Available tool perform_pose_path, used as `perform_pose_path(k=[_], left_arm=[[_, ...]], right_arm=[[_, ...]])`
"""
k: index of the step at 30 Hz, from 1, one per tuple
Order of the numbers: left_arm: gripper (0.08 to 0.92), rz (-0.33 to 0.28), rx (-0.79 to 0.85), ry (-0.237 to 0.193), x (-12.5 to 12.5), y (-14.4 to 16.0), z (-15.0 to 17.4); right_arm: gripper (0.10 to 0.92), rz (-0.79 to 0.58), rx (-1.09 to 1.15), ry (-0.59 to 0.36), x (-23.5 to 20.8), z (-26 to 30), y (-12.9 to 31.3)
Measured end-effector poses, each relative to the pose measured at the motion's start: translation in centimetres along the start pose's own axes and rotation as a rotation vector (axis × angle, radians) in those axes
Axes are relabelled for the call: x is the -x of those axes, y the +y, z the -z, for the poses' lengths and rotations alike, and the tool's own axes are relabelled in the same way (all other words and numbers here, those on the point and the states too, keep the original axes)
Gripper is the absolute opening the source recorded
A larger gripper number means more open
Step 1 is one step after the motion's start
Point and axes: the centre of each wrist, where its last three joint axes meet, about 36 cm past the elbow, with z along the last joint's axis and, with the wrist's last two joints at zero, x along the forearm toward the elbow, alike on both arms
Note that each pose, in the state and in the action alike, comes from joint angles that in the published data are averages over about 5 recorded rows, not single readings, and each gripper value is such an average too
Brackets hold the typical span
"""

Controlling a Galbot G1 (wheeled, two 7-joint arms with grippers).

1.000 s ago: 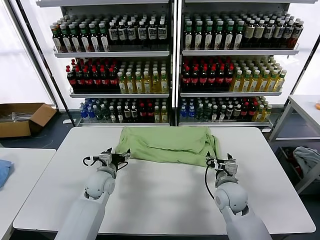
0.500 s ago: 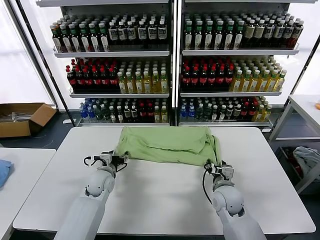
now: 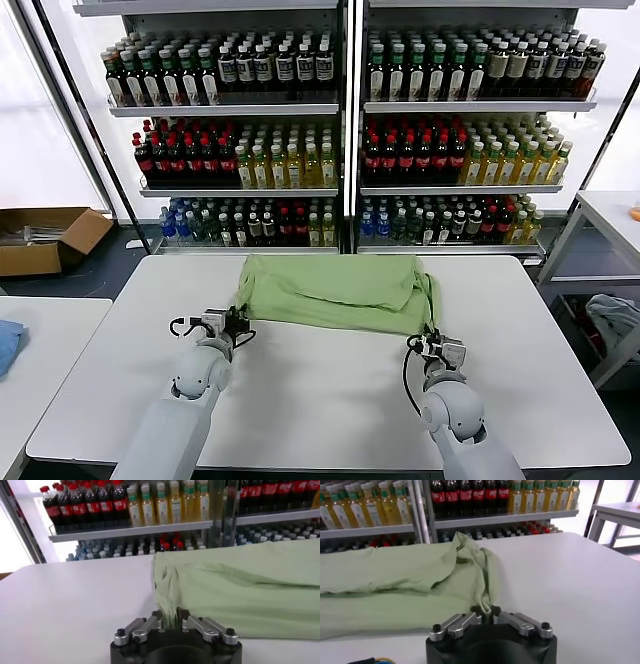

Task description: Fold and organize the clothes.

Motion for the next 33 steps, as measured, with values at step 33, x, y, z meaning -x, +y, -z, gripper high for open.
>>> perform_pose_path(k=[33], left_arm=[[0.097,-0.050,0.087,-0.029,-22.3,-2.7,-9.1]], right_arm=[[0.151,-0.061,-0.084,0.016,-18.3,-5.6,-2.6]])
